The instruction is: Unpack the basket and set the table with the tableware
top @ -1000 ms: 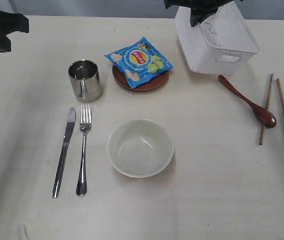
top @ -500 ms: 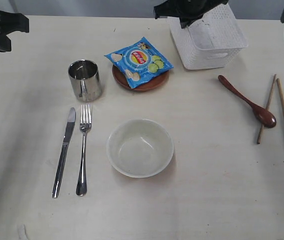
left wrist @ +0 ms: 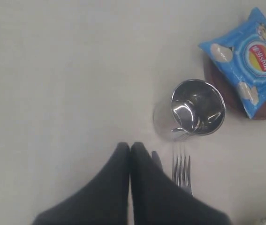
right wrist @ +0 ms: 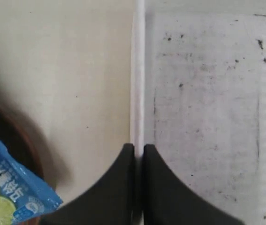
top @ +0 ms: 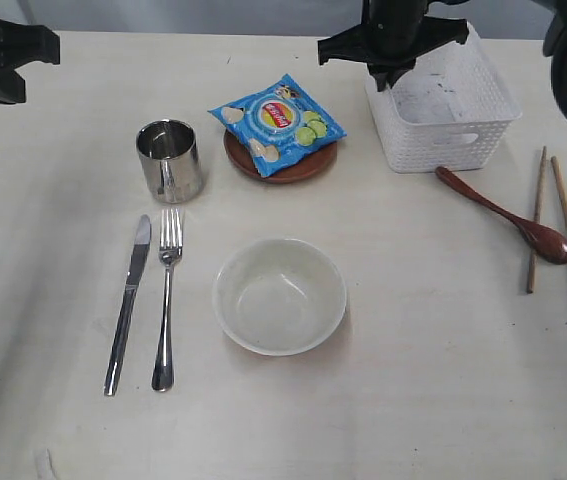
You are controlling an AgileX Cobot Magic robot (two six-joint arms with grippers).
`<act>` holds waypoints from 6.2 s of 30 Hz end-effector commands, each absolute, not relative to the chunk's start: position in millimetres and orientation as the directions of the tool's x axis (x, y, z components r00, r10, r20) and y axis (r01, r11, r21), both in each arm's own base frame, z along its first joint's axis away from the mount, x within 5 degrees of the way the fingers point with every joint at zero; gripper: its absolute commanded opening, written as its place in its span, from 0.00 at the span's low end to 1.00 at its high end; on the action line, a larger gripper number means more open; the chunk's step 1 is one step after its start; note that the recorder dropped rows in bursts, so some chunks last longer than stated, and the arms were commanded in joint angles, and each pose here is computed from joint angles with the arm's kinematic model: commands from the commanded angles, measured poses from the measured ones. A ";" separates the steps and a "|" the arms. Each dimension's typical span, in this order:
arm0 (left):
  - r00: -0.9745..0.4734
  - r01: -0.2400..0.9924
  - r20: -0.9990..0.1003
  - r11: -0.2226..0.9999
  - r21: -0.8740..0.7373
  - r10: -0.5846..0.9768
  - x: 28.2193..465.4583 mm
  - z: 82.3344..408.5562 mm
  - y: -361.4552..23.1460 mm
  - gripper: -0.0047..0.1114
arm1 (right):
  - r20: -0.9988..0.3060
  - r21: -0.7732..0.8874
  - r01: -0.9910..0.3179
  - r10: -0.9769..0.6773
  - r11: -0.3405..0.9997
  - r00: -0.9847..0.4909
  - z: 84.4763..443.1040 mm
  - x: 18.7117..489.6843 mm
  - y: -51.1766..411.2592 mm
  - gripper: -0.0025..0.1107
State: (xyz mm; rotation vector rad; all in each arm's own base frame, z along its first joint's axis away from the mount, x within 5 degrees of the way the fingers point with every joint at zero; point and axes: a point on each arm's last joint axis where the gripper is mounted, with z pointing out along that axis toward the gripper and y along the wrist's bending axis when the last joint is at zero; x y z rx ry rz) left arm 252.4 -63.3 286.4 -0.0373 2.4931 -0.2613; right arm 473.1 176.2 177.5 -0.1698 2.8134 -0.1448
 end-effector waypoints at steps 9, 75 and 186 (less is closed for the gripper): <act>-0.803 0.044 -0.590 0.977 -0.206 -0.088 252.2 285.6 -64.5 0.04 | -0.351 -0.038 -0.104 -0.111 0.994 -0.930 179.2 476.1 183.2 0.11; -0.811 0.132 -0.585 0.973 -0.190 -0.004 246.1 284.5 -81.9 0.04 | -0.080 0.041 -0.565 -0.561 0.824 -0.824 144.6 359.9 1.5 0.38; -0.813 0.125 -0.582 0.969 -0.211 -0.022 246.0 284.8 -83.1 0.04 | -0.234 -0.048 -0.022 -0.032 0.999 -0.972 221.0 331.4 25.6 0.02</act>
